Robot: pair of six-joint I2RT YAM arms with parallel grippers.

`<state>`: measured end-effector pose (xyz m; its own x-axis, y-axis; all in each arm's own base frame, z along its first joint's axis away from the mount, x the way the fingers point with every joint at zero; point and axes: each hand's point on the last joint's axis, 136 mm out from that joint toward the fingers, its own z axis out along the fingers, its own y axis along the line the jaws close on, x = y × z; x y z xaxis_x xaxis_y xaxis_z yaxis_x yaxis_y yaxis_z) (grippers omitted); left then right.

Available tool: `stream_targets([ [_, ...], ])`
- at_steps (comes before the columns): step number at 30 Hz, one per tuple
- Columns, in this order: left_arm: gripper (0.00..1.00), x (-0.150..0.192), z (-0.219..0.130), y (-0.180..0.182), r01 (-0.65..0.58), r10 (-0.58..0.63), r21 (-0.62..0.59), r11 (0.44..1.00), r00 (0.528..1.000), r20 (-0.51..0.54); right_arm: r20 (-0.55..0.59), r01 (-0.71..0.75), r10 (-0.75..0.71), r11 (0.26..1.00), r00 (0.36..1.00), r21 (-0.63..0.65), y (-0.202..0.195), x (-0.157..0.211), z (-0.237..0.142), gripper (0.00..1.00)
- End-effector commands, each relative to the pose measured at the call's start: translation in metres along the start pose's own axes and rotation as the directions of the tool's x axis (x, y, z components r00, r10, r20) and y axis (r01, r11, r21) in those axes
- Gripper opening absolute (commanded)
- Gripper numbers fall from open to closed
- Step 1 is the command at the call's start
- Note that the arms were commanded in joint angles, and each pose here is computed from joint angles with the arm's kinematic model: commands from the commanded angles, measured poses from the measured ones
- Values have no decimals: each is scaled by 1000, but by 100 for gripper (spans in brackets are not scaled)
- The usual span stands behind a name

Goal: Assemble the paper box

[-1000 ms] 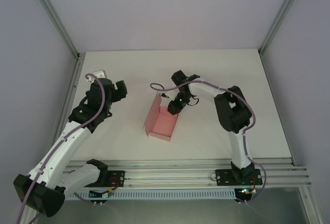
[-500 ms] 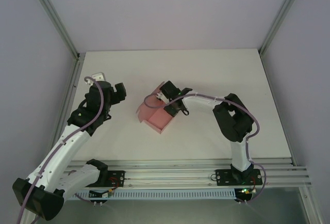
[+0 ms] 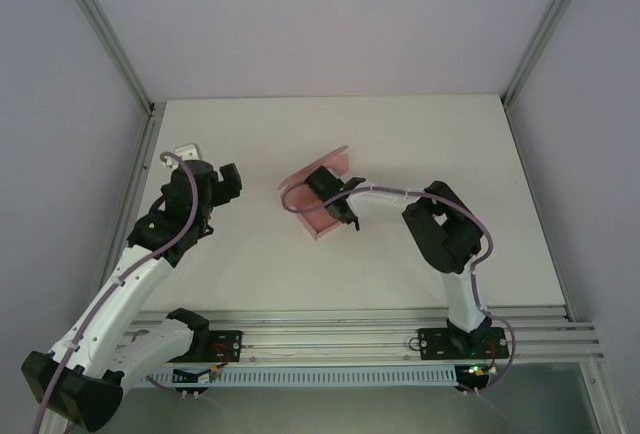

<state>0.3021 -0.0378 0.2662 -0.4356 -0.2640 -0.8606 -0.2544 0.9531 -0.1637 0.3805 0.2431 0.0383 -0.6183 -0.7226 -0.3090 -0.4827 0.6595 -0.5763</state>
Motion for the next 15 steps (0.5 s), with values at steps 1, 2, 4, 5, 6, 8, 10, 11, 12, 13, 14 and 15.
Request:
stream_targets([
  [1, 100, 0, -4, 9, 28, -28, -28, 999, 1000, 5, -208, 150, -118, 978, 971, 143, -14, 58, 19, 0],
  [2, 100, 2, -3, 9, 26, -26, -33, 999, 1000, -2, -206, 133, -100, 979, 973, 153, -17, 56, 16, 0],
  [4, 100, 3, -2, 10, 31, -32, -38, 999, 999, -3, -188, 104, -73, 982, 979, 159, -21, 50, 11, 0],
  [5, 100, 4, -2, 11, 31, -31, -42, 999, 999, -5, -175, 92, -63, 983, 982, 161, -24, 46, 7, 0],
  [6, 100, 5, -2, 11, 29, -30, -43, 999, 1000, -8, -157, 72, -45, 984, 986, 166, -28, 40, 2, 0],
  [8, 100, 7, -1, 12, 43, -43, -48, 998, 999, -10, -97, -12, 17, 998, 995, 59, -25, 27, -11, 0],
  [10, 100, 13, 2, 5, 59, -59, -4, 998, 998, -25, -42, -119, 116, 990, 992, -79, -25, 13, -31, 0],
  [11, 100, 16, 3, -1, 64, -63, 31, 997, 997, -35, -14, -147, 146, 985, 989, -91, -32, 6, -40, 0],
  [12, 100, 19, 4, -6, 76, -73, 63, 995, 996, -43, 12, -166, 168, 982, 986, -84, -40, 0, -47, 0],
  [13, 100, 22, 4, -14, 93, -88, 108, 990, 995, -51, 34, -182, 185, 980, 982, -77, -49, -5, -55, 0],
  [14, 100, 23, 4, -22, 107, -98, 158, 982, 993, -58, 47, -198, 201, 978, 978, -72, -57, -8, -60, 0],
  [15, 100, 24, 2, -31, 116, -105, 211, 971, 992, -65, 66, -216, 220, 974, 973, -71, -64, -11, -65, 0],
])
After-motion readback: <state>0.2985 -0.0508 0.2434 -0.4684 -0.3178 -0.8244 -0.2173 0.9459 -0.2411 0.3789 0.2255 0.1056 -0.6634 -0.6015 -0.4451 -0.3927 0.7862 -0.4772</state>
